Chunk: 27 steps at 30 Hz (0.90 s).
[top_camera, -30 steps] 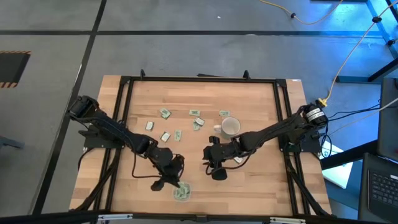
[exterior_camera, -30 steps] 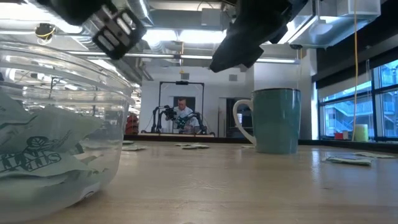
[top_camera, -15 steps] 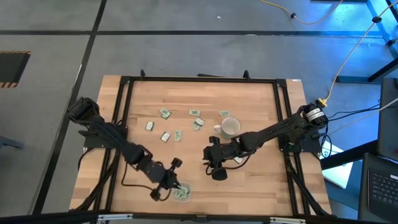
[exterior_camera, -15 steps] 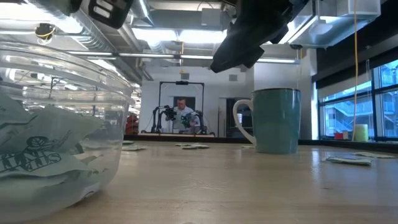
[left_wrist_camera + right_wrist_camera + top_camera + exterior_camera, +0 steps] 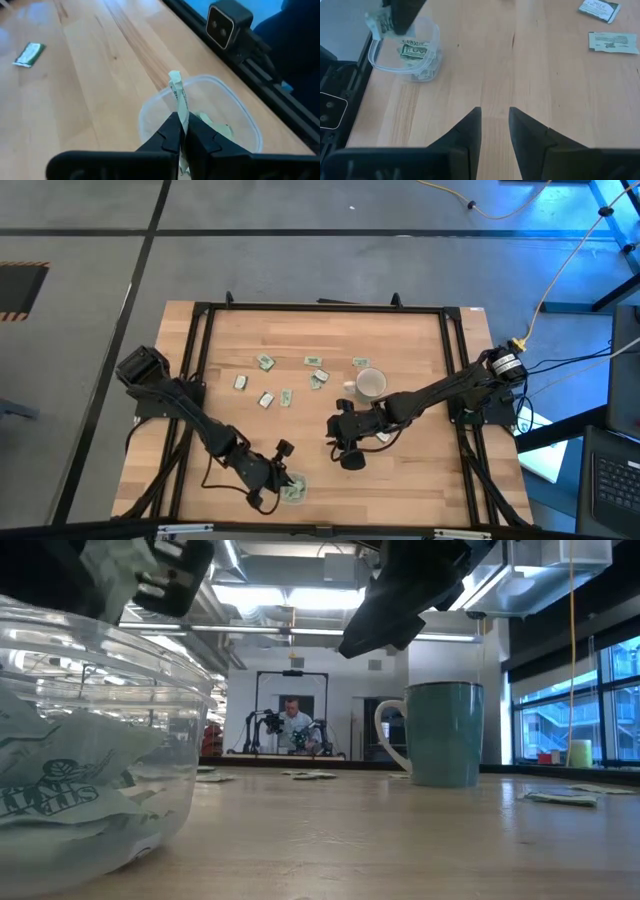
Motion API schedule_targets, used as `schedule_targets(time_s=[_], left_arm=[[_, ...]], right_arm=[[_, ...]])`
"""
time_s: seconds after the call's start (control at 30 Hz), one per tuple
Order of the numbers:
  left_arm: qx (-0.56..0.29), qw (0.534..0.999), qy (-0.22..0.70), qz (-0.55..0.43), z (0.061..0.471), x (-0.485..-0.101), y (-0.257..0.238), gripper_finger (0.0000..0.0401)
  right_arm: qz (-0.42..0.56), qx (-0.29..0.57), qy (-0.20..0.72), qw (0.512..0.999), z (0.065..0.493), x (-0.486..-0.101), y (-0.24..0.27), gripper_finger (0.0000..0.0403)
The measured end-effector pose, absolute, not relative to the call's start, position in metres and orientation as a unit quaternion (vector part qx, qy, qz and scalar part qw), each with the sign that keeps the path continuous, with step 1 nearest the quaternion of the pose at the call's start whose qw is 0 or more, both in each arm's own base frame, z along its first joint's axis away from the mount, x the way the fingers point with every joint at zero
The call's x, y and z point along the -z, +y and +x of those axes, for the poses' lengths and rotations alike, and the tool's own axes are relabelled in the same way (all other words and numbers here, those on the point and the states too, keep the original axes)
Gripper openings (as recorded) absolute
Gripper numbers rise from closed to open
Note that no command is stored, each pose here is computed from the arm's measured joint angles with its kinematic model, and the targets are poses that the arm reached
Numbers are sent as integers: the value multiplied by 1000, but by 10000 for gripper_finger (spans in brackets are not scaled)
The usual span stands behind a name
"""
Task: Pick and place Stevia / Truvia into bins
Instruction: Put the light green stevia packet into the transparent bin
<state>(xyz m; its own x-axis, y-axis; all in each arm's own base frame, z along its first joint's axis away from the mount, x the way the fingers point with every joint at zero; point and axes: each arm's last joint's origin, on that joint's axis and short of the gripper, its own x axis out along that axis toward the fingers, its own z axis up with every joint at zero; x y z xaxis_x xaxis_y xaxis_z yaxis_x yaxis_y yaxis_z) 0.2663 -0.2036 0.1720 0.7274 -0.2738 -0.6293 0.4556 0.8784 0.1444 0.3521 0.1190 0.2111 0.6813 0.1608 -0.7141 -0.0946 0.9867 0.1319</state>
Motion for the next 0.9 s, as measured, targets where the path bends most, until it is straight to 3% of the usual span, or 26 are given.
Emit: schedule_targets(time_s=[0.63, 0.9], left_arm=[[197, 914, 321, 150, 267, -165, -204, 14], [198, 913, 326, 145, 267, -164, -204, 42]], right_arm=[[42, -70, 394, 916, 352, -211, 119, 102], [42, -70, 394, 916, 352, -211, 119, 102]])
